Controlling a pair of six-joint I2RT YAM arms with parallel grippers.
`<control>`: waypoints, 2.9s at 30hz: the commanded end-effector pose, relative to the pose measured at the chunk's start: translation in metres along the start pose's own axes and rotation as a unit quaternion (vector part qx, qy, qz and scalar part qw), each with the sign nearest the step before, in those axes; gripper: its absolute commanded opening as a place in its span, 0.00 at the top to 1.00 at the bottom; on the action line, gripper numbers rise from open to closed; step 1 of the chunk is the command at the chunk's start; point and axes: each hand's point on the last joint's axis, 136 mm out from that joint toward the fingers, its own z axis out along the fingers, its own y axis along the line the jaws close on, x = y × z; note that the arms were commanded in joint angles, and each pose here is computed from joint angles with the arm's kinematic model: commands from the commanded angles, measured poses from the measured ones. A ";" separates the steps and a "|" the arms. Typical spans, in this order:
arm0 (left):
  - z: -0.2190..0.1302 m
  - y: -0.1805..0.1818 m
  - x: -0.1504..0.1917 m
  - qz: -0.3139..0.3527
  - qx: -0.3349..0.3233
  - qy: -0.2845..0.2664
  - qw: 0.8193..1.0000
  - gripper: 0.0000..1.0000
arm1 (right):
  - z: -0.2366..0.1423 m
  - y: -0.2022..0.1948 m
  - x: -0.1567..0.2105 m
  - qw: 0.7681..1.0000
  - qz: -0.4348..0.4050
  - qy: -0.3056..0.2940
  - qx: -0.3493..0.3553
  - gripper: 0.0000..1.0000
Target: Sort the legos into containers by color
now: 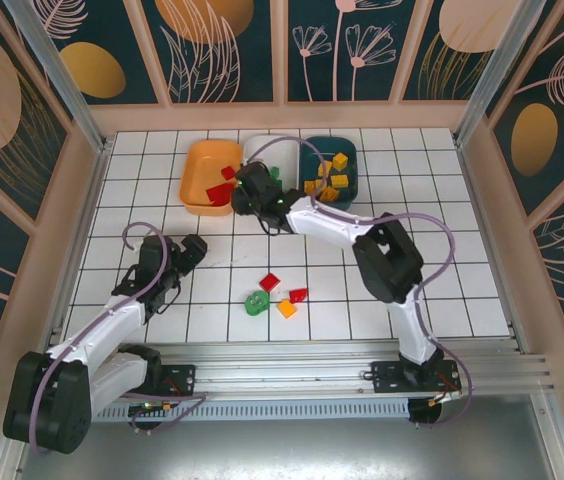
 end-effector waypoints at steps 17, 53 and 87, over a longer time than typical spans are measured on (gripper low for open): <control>-0.008 -0.008 0.002 0.020 0.026 0.013 0.999 0.01 | 0.062 0.045 -0.058 0.995 -0.062 -0.023 -0.079 0.37; -0.016 -0.097 0.073 0.152 0.169 0.118 0.967 0.05 | -0.176 -0.087 0.225 0.966 0.033 0.180 0.180 0.22; -0.006 -0.028 -0.001 0.018 0.043 0.030 0.998 0.02 | -0.140 -0.063 0.136 0.991 0.025 0.086 0.098 0.66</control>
